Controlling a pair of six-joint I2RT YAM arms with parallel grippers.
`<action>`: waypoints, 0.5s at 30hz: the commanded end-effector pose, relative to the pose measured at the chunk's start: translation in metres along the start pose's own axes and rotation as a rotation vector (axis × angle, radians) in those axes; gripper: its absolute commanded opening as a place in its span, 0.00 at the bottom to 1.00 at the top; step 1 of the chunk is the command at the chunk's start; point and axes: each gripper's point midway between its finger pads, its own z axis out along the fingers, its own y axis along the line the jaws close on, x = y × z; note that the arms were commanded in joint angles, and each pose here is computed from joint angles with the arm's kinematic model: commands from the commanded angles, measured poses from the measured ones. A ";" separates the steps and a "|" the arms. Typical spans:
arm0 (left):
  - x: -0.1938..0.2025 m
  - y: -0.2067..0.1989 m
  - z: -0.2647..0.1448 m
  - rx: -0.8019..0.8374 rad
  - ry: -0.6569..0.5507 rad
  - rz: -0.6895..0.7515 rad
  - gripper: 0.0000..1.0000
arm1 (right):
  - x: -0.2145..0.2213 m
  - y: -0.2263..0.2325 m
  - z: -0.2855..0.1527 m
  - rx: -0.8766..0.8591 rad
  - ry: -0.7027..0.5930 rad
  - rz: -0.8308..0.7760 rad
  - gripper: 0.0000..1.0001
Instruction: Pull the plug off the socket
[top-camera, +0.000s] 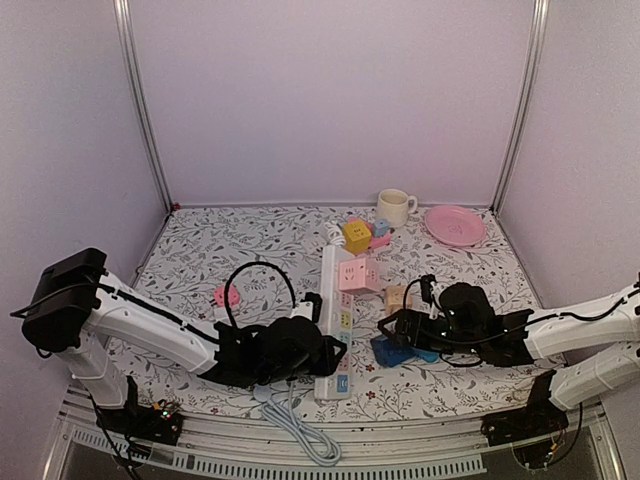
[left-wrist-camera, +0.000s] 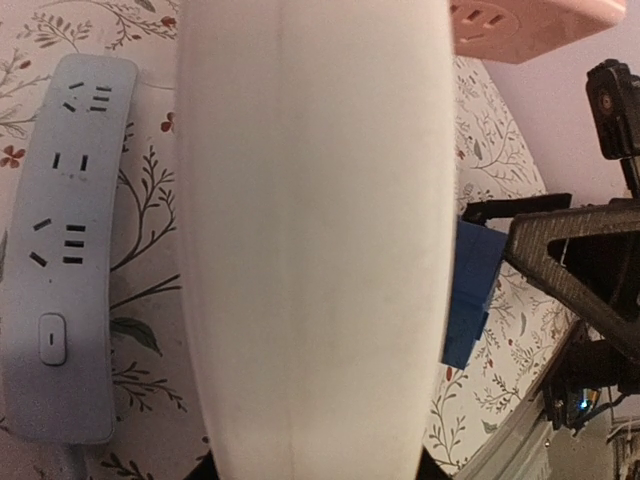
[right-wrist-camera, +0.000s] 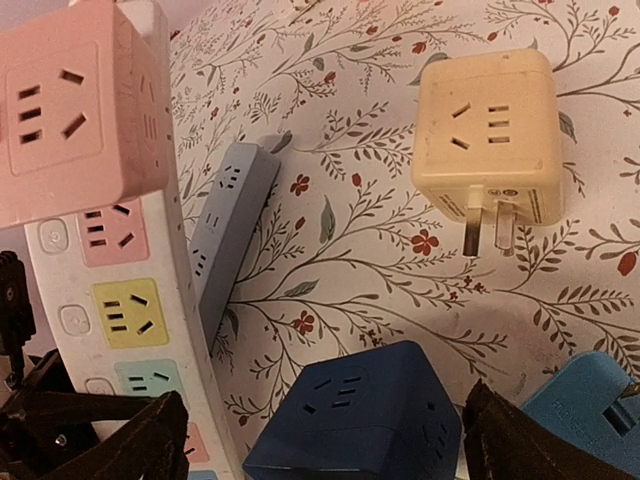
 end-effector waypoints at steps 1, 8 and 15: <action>-0.017 -0.012 -0.008 0.016 -0.076 0.060 0.00 | -0.014 0.013 -0.007 -0.045 -0.043 0.012 1.00; -0.016 -0.020 -0.007 0.028 -0.075 0.087 0.00 | -0.026 0.026 -0.024 -0.103 -0.086 0.009 0.99; -0.014 -0.033 -0.004 0.044 -0.066 0.133 0.00 | -0.044 0.044 -0.053 -0.219 -0.181 0.018 0.99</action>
